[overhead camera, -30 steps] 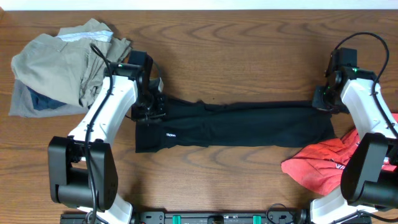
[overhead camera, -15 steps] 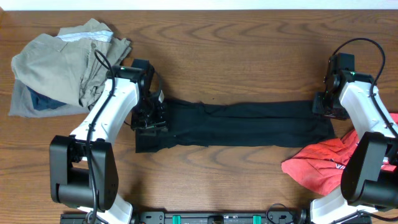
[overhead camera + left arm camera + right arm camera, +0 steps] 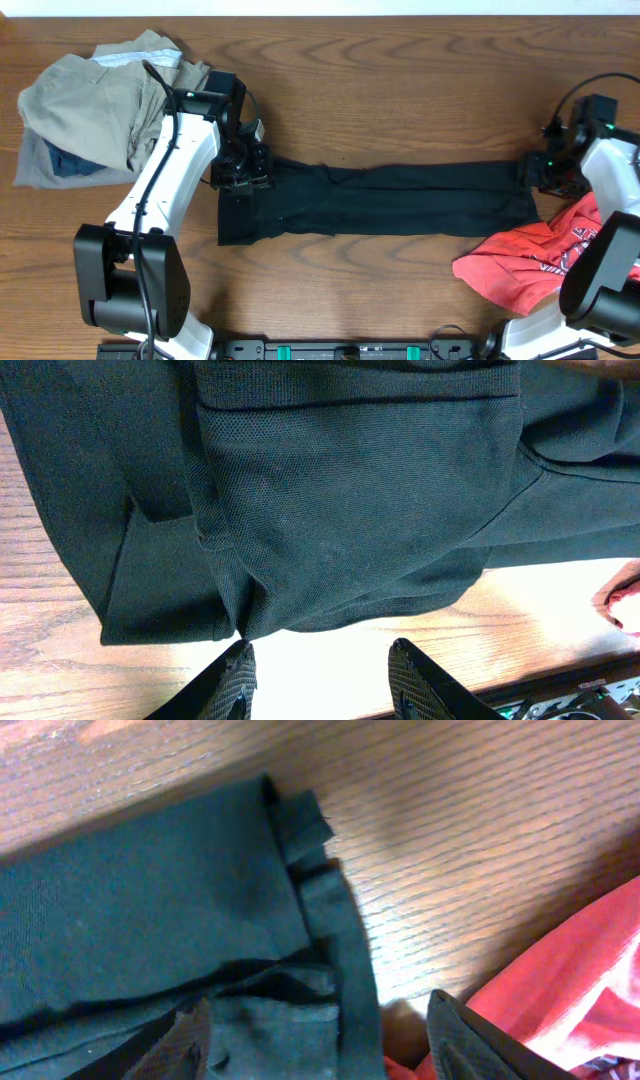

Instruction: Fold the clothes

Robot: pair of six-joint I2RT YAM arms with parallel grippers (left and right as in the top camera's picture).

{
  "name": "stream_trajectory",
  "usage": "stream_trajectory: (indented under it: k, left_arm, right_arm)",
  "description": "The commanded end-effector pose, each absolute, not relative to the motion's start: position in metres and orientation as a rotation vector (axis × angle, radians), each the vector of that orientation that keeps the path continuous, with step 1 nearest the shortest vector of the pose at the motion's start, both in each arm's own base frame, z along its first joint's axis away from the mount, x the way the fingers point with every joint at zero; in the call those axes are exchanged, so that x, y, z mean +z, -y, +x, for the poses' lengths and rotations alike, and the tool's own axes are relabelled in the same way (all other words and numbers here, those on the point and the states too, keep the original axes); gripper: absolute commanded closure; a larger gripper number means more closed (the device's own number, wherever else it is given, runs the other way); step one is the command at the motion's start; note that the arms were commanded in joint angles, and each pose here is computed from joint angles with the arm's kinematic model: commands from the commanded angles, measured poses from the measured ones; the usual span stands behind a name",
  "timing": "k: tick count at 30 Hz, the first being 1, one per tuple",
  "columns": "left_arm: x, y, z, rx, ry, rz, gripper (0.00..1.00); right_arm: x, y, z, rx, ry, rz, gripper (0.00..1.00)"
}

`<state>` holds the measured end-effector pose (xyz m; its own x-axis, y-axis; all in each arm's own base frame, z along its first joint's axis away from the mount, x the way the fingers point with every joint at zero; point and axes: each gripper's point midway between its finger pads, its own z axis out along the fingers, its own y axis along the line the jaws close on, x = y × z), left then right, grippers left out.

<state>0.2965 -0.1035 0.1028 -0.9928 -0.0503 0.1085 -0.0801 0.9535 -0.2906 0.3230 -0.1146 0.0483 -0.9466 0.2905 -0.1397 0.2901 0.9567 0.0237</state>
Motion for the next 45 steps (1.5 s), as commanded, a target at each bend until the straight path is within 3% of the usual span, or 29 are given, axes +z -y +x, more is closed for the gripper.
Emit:
stream_trajectory:
  k: [1, 9, 17, 21, 28, 29, 40, 45]
  left_arm:
    - [0.109, 0.104, 0.299, 0.469, 3.019, 0.094, 0.55]
    - [0.109, 0.104, 0.299, 0.469, 3.019, 0.094, 0.53]
    - [0.109, 0.104, 0.299, 0.469, 3.019, 0.093, 0.53]
    - [0.109, 0.104, 0.299, 0.469, 3.019, 0.094, 0.53]
    - [0.109, 0.104, 0.299, 0.469, 3.019, 0.093, 0.53]
    - [0.109, 0.104, 0.299, 0.469, 3.019, 0.093, 0.53]
    - [0.109, 0.104, 0.299, 0.469, 3.019, 0.093, 0.53]
    - [0.109, 0.104, 0.299, 0.469, 3.019, 0.093, 0.53]
  right_arm:
    - [0.043, 0.106, 0.322, 0.109, -2.973, 0.372, 0.33]
    - [0.015, 0.103, 0.314, 0.102, -2.961, 0.349, 0.28]
    - [-0.006, 0.097, 0.307, 0.112, -2.943, 0.34, 0.33]
    - [-0.008, 0.089, 0.307, 0.172, -2.934, 0.331, 0.47]
    - [-0.005, 0.088, 0.315, 0.192, -2.903, 0.356, 0.97]
    - [-0.004, 0.09, 0.317, 0.189, -2.894, 0.365, 0.99]
    - [0.068, 0.116, 0.357, 0.071, -2.851, 0.406, 0.99]
    - [0.089, 0.099, 0.364, 0.08, -2.873, 0.333, 0.99]
